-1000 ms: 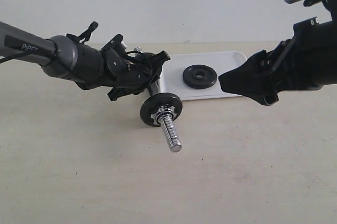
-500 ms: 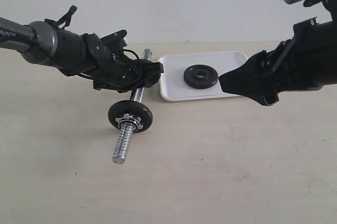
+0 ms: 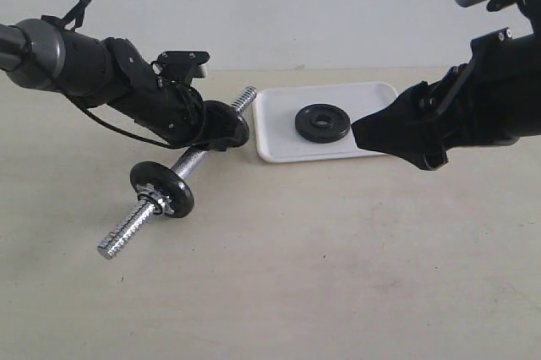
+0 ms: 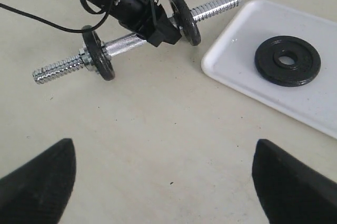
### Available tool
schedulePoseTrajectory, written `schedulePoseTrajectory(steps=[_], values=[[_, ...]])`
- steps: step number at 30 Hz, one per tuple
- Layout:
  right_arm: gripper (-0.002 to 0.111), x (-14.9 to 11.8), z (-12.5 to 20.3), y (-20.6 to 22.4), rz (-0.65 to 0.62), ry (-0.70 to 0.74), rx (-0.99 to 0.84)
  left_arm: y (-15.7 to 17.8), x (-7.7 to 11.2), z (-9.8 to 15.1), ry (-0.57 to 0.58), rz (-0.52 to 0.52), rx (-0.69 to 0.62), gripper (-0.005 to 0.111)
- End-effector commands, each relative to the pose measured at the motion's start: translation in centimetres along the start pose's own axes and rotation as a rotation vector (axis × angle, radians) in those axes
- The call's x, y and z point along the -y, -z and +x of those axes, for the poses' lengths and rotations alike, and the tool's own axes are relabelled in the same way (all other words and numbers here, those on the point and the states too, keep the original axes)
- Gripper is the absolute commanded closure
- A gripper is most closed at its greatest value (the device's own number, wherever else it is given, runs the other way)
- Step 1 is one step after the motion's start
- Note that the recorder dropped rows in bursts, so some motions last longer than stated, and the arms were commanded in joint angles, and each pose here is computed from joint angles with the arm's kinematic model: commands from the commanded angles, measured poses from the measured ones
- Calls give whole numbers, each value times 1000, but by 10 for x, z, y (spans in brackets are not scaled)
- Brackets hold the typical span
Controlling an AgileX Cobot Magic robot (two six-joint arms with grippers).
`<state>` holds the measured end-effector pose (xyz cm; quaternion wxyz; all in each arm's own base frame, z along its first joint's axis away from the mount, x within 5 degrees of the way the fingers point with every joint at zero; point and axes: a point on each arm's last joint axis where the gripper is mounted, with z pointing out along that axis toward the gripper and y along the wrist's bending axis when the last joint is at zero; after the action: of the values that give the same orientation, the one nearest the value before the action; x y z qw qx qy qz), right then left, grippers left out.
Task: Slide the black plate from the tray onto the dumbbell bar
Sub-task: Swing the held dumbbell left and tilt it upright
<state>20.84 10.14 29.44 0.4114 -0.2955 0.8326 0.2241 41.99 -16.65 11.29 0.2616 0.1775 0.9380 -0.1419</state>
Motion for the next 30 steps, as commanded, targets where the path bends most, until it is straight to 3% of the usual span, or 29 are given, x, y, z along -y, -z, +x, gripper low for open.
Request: schedulePoseTrajectory(steps=[1,8,12,30], values=[[26,0,1,0,0,4,-6,-5,1,17,-117,57,-129,102],[26,0,1,0,2,8,-8,0,5,22,-370,118,-188,102],[26,0,1,0,2,8,-8,2,1,27,-486,103,-256,102],[26,0,1,0,2,8,-8,2,-1,30,-466,81,-293,102]])
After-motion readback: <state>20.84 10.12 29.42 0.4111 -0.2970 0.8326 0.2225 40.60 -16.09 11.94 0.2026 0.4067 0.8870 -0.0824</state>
